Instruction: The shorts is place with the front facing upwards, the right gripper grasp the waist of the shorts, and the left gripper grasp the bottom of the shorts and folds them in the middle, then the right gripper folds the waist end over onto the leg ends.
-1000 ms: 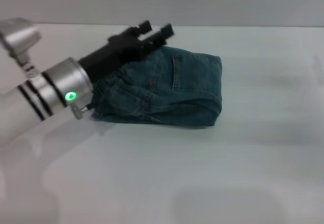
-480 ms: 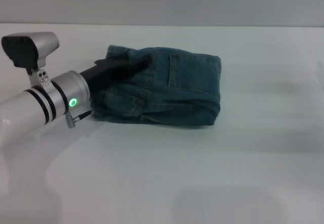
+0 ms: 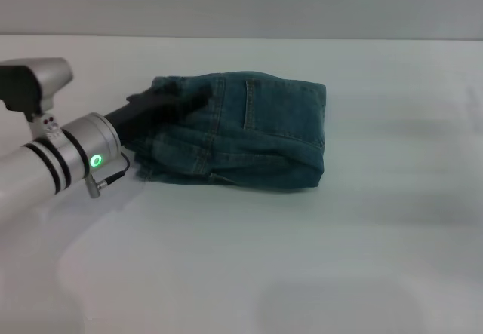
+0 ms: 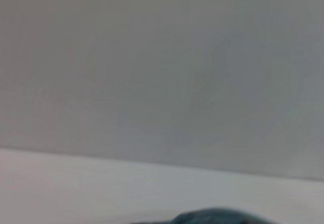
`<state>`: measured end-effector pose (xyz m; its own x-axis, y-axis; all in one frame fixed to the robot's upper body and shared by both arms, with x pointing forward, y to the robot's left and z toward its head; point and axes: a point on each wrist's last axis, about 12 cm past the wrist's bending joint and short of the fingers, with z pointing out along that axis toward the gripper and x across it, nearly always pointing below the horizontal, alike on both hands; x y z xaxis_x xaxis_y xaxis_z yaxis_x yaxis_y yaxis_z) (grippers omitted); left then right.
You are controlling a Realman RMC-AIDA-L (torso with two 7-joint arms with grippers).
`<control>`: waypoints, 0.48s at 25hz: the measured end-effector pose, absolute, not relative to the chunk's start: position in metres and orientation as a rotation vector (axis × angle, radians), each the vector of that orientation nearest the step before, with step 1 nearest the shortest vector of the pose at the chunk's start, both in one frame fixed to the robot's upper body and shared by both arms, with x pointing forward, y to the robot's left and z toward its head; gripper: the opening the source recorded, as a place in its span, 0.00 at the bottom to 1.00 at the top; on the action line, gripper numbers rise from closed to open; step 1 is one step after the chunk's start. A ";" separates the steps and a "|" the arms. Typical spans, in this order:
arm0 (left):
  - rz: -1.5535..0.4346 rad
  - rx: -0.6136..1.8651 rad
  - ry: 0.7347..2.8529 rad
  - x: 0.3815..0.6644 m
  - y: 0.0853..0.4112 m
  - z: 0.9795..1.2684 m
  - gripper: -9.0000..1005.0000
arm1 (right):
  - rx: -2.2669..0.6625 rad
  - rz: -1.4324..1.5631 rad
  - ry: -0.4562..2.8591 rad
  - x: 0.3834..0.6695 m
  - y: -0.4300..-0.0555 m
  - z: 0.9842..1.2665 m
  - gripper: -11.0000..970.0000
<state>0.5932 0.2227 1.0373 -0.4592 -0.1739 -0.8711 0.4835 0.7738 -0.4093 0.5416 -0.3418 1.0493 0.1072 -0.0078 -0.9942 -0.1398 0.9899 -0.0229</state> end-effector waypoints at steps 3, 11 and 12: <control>-0.838 0.231 1.808 0.588 0.228 1.046 0.80 | -0.125 0.101 1.458 0.543 -0.341 1.050 0.51; -0.728 0.151 1.304 0.541 0.283 1.074 0.80 | -0.099 0.115 1.438 0.541 -0.339 1.050 0.51; -0.654 0.123 1.248 0.531 0.295 1.074 0.80 | -0.092 0.113 1.433 0.541 -0.340 1.051 0.51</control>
